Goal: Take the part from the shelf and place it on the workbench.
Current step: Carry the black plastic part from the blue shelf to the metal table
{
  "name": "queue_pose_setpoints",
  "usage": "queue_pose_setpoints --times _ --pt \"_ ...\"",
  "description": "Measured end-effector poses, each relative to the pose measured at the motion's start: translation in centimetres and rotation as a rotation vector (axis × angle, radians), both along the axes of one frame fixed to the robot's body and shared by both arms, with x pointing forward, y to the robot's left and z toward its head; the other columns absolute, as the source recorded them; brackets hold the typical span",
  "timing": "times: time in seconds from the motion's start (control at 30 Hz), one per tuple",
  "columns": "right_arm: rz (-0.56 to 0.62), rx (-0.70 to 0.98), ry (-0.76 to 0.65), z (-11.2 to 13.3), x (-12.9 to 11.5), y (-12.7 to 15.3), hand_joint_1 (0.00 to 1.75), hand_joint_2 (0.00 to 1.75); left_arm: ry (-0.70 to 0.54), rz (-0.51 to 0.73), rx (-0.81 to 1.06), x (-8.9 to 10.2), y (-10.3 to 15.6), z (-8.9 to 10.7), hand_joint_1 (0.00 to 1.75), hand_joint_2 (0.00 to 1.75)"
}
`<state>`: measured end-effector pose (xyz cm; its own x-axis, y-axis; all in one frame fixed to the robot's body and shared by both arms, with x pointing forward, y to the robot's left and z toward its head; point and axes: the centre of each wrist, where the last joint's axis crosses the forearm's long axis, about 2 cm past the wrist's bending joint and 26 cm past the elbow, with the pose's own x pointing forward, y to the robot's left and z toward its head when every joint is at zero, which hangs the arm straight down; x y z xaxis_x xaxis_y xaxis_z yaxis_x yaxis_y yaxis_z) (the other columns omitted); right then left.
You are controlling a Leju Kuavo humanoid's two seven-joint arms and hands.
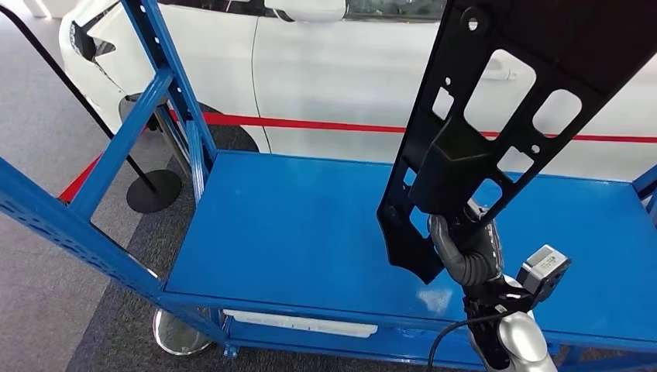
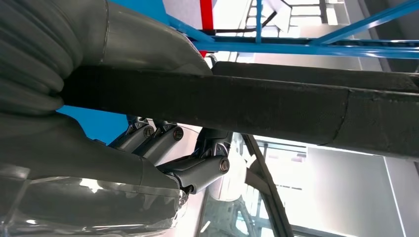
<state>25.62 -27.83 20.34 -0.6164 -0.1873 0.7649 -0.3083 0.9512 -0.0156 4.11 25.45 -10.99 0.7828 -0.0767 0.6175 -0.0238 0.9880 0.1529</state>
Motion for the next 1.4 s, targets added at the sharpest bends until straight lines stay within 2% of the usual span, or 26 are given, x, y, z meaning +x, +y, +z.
queue_pose_setpoints --times 0.4,1.17,1.4 --pt "0.028 0.038 0.016 -0.6 -0.3 1.1 1.75 1.75 0.028 -0.048 0.044 -0.1 0.7 0.0 0.0 1.75" --pt "0.027 0.17 0.118 -3.8 -3.7 3.2 1.75 1.75 0.096 -0.095 0.121 -0.6 2.1 -0.1 0.0 1.75" --pt "0.035 0.171 0.118 -3.4 -3.4 5.7 1.75 1.75 0.078 -0.097 0.113 -0.1 3.2 -0.1 0.0 1.75"
